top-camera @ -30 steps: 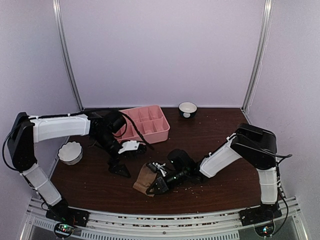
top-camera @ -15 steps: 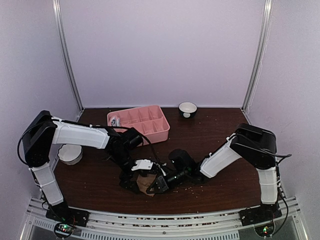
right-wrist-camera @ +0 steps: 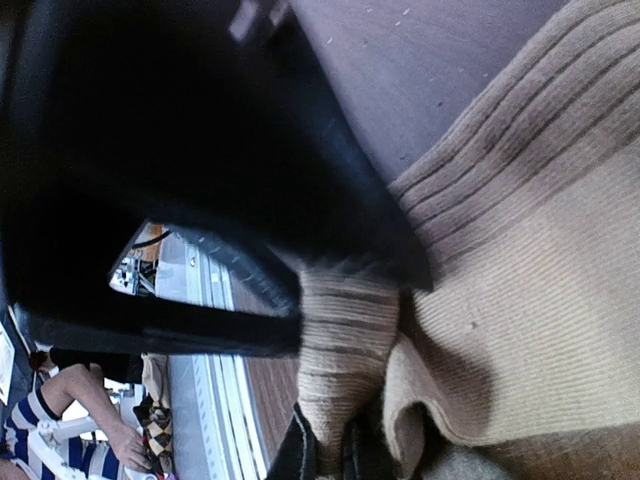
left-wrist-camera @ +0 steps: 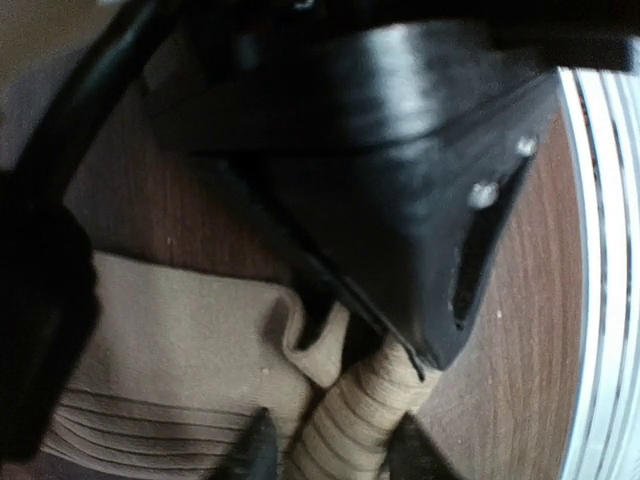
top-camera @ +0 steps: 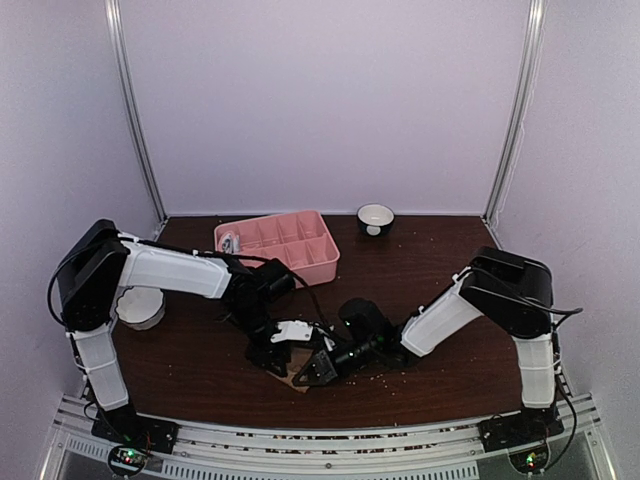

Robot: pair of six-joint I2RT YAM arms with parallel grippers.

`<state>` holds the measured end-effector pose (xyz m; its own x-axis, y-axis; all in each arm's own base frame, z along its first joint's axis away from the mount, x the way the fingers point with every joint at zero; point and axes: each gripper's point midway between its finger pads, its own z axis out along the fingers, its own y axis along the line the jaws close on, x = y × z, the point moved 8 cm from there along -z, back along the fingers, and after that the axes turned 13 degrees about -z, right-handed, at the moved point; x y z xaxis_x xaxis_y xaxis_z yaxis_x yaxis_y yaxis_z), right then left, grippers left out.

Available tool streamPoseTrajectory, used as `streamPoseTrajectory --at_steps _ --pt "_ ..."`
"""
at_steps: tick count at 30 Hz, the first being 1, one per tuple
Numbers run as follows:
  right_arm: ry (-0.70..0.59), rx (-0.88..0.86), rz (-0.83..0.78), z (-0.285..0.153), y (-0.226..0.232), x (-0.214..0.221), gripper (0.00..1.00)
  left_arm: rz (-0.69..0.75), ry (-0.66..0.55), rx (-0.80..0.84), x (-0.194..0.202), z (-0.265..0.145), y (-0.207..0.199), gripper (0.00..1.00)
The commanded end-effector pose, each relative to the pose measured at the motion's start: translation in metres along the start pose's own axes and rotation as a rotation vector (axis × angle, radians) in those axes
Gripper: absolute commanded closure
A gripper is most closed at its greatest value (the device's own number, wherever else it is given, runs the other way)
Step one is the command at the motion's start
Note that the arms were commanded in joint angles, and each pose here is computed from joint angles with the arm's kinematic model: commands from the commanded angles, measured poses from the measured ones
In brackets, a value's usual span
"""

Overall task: Roll the socks
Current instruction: Roll the sock at the center of the board.

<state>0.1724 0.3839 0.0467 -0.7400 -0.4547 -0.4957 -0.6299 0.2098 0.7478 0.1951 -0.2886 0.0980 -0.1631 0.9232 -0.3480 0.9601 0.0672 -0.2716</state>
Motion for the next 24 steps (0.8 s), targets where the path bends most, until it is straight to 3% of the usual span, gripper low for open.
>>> streamPoseTrajectory --at_steps 1,8,19,23,24 --pt "0.326 0.341 0.375 -0.020 -0.072 0.117 1.00 -0.010 0.045 0.014 -0.004 0.007 0.004 0.79" --pt "0.272 0.442 0.302 -0.033 -0.070 0.109 0.93 -0.049 0.112 0.059 -0.003 0.015 0.007 0.98" --pt "0.016 0.551 0.129 -0.067 -0.051 0.091 0.61 -0.211 0.179 0.186 -0.004 0.031 0.039 0.99" --pt "-0.095 0.625 0.042 -0.086 -0.045 0.085 0.42 -0.259 0.166 0.260 -0.001 0.032 0.041 0.99" --pt "-0.114 0.655 0.023 -0.090 -0.045 0.083 0.08 -0.271 0.164 0.278 0.000 0.032 0.042 0.99"
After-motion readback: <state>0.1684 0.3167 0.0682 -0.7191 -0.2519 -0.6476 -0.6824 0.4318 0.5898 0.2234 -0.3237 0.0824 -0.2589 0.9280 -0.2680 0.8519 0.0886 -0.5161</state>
